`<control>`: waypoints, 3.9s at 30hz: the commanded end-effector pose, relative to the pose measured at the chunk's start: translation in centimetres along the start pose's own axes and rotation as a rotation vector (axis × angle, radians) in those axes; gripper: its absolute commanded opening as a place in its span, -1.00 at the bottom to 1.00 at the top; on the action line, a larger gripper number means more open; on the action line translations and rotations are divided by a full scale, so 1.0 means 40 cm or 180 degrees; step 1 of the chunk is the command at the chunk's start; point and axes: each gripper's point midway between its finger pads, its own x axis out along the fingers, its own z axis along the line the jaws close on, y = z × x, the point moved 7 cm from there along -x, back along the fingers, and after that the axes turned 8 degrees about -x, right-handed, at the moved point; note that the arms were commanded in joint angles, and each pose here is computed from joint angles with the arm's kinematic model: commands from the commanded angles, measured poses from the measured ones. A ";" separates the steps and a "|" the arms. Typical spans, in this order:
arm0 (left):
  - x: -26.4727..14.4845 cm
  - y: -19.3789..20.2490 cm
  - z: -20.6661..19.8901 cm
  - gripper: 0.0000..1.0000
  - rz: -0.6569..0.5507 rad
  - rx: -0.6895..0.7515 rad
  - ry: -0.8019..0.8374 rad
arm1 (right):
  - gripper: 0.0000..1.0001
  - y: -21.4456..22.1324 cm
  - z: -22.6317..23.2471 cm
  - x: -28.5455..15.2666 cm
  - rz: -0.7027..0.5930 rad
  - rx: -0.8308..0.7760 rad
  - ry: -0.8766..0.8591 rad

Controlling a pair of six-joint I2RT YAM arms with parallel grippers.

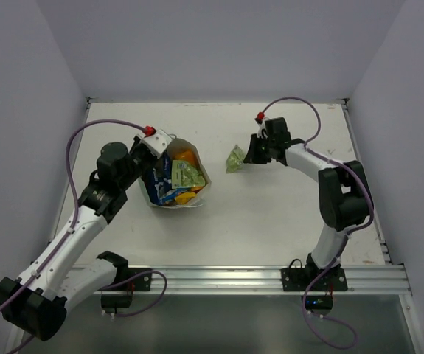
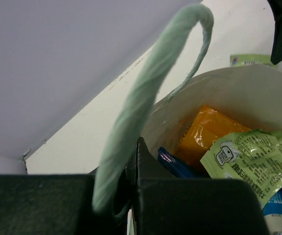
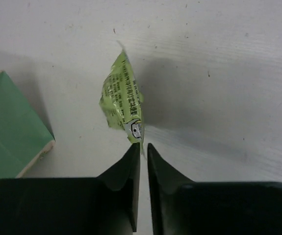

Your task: Take the snacks out of the paper bag

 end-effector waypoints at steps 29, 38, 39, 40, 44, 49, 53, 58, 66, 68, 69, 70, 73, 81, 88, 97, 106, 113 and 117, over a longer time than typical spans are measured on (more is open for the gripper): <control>-0.076 -0.088 0.000 -1.00 0.0067 -0.0617 -0.0012 | 0.49 -0.015 0.616 -0.405 -0.1066 -0.3542 -0.1021; -0.080 -0.071 -0.015 -1.00 0.0147 -0.0702 0.0084 | 0.56 0.005 0.634 -0.275 -0.0691 -0.3641 -0.0861; -0.079 -0.070 -0.016 -1.00 0.0145 -0.0707 0.0093 | 0.56 0.008 0.630 -0.249 -0.0635 -0.3669 -0.0781; -0.081 -0.072 -0.016 -1.00 0.0135 -0.0706 0.0091 | 0.57 0.009 0.626 -0.238 -0.0610 -0.3690 -0.0736; -0.081 -0.068 -0.017 -1.00 0.0148 -0.0702 0.0099 | 0.64 0.011 0.615 -0.186 -0.0500 -0.3754 -0.0535; -0.082 -0.069 -0.019 -1.00 0.0138 -0.0703 0.0127 | 0.70 0.013 0.602 -0.133 -0.0416 -0.3729 -0.0435; -0.087 -0.073 -0.019 -1.00 0.0112 -0.0695 0.0132 | 0.68 0.024 0.595 -0.107 -0.0346 -0.3705 -0.0428; -0.086 -0.075 -0.019 -1.00 0.0101 -0.0694 0.0134 | 0.43 0.047 0.588 -0.083 -0.0255 -0.3682 -0.0496; -0.085 -0.075 -0.019 -1.00 0.0082 -0.0703 0.0130 | -0.19 0.076 0.571 -0.070 -0.0131 -0.3688 -0.0538; -0.084 -0.075 -0.020 -1.00 0.0080 -0.0707 0.0140 | -0.38 0.073 0.572 -0.077 -0.0155 -0.3666 -0.0541; -0.083 -0.074 -0.019 -1.00 0.0082 -0.0708 0.0130 | -0.57 0.070 0.575 -0.085 -0.0185 -0.3661 -0.0543; -0.083 -0.075 -0.020 -1.00 0.0081 -0.0707 0.0135 | -0.67 0.060 0.577 -0.101 -0.0251 -0.3645 -0.0545; -0.082 -0.071 -0.017 -1.00 0.0099 -0.0707 0.0099 | -1.00 0.036 0.588 -0.156 -0.0430 -0.3610 -0.0600; -0.075 -0.060 -0.005 -1.00 0.0148 -0.0700 -0.0066 | -1.00 -0.052 0.620 -0.364 -0.1145 -0.3365 -0.0719; -0.072 -0.063 0.005 -1.00 0.0142 -0.0663 -0.0151 | -1.00 -0.136 0.573 -0.552 -0.1817 -0.2937 -0.0402; -0.061 -0.096 0.014 -1.00 -0.0003 -0.0337 -0.0028 | -1.00 -0.186 0.213 -0.466 -0.1597 -0.1223 0.0574; -0.043 -0.141 0.030 -1.00 -0.0163 0.0136 0.0087 | -1.00 -0.121 0.004 -0.177 -0.0869 -0.0082 0.0394; -0.039 -0.122 0.007 -1.00 -0.0209 0.0356 0.0358 | -0.52 -0.113 -0.055 -0.027 -0.0510 0.0181 0.0446; -0.057 -0.107 -0.004 -1.00 -0.0209 0.0259 0.0375 | 0.39 -0.100 -0.044 -0.053 -0.0496 0.0040 0.0402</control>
